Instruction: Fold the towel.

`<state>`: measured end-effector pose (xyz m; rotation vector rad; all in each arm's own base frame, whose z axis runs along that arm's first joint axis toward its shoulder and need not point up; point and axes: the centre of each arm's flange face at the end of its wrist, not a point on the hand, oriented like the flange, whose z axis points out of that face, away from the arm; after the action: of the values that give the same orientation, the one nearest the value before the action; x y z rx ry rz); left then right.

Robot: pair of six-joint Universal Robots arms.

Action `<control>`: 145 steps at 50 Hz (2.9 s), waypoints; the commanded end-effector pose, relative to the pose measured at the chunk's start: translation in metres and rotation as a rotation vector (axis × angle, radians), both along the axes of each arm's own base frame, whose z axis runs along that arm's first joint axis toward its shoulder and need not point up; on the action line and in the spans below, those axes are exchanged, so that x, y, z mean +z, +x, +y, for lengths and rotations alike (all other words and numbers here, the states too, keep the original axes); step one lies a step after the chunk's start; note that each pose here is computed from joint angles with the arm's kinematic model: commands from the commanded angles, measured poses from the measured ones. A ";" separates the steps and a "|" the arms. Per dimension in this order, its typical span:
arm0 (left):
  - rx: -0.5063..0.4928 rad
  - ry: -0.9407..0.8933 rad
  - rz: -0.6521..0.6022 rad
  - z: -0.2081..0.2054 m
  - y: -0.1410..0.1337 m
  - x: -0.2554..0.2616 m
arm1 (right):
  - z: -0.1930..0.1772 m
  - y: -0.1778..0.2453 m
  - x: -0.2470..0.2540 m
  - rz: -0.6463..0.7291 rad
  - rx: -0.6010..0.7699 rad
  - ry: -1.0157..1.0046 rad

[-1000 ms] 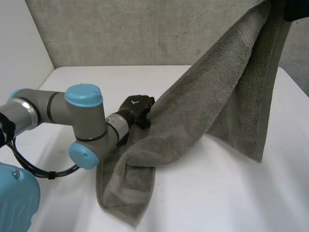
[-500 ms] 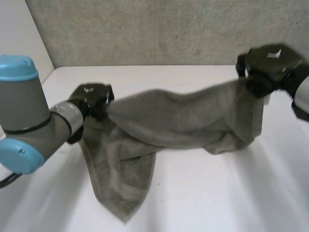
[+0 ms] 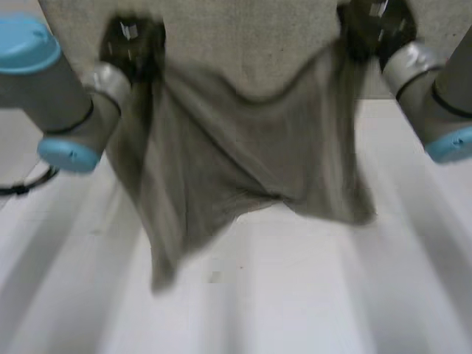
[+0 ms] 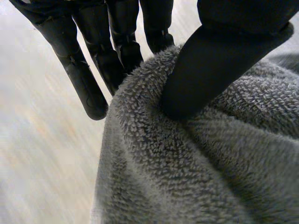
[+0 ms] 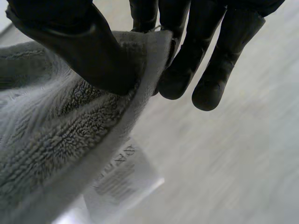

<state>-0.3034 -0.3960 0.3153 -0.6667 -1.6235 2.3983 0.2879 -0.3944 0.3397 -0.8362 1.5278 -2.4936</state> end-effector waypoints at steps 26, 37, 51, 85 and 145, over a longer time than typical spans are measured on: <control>0.171 0.527 -0.139 0.109 0.055 -0.155 | 0.079 -0.049 -0.165 0.367 0.138 0.561; 0.111 0.645 -0.259 0.160 0.052 -0.183 | 0.107 -0.089 -0.175 0.353 0.031 0.647; 0.113 0.606 -0.234 0.159 0.052 -0.170 | 0.096 -0.114 -0.159 0.173 -0.060 0.590; 0.141 0.709 -0.200 0.132 0.096 -0.171 | 0.094 -0.118 -0.166 0.164 -0.073 0.602; 0.077 0.668 -0.300 0.120 0.086 -0.208 | 0.094 -0.117 -0.172 0.167 -0.067 0.621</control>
<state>-0.2178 -0.2790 0.1082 -0.8457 -2.4174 1.6714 0.1708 -0.2999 0.1679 -0.8942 2.2313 -1.8200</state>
